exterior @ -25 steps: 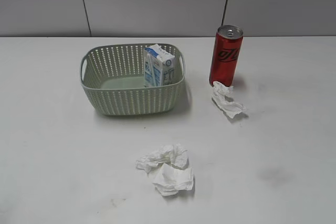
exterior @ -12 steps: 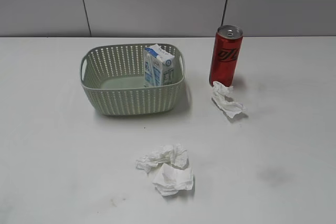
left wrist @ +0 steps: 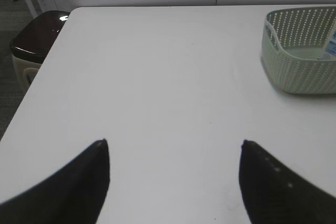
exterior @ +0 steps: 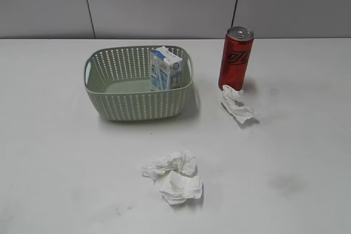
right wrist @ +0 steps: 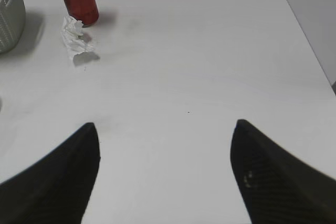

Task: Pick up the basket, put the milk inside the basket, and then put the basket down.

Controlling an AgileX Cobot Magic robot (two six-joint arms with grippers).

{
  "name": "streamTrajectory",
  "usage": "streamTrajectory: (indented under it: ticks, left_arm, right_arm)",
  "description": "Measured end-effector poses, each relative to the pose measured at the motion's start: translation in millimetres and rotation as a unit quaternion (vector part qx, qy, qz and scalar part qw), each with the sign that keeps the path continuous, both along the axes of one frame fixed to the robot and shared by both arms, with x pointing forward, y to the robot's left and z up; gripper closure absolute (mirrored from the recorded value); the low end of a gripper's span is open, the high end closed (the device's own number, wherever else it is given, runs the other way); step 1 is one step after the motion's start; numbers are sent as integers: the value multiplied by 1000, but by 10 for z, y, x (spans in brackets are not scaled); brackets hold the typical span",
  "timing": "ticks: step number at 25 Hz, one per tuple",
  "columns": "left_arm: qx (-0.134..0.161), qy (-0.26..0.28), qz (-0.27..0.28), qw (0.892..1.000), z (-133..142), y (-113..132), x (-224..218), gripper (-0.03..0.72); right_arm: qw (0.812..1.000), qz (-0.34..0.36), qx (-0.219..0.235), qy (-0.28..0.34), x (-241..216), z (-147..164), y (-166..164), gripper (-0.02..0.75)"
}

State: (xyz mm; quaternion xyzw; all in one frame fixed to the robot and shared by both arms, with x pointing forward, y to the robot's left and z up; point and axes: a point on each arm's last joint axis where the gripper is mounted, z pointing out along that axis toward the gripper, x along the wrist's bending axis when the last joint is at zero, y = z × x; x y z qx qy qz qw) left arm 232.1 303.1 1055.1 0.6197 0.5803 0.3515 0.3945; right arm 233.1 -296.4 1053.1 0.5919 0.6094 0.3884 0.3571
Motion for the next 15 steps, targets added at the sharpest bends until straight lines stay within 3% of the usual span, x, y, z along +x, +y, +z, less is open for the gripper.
streamTrajectory:
  ticks: [15]
  left_arm:
    - [0, 0, 0, 1000, -2, 0, 1, 106]
  right_arm:
    - [1000, 0, 0, 0, 0, 0, 0, 148]
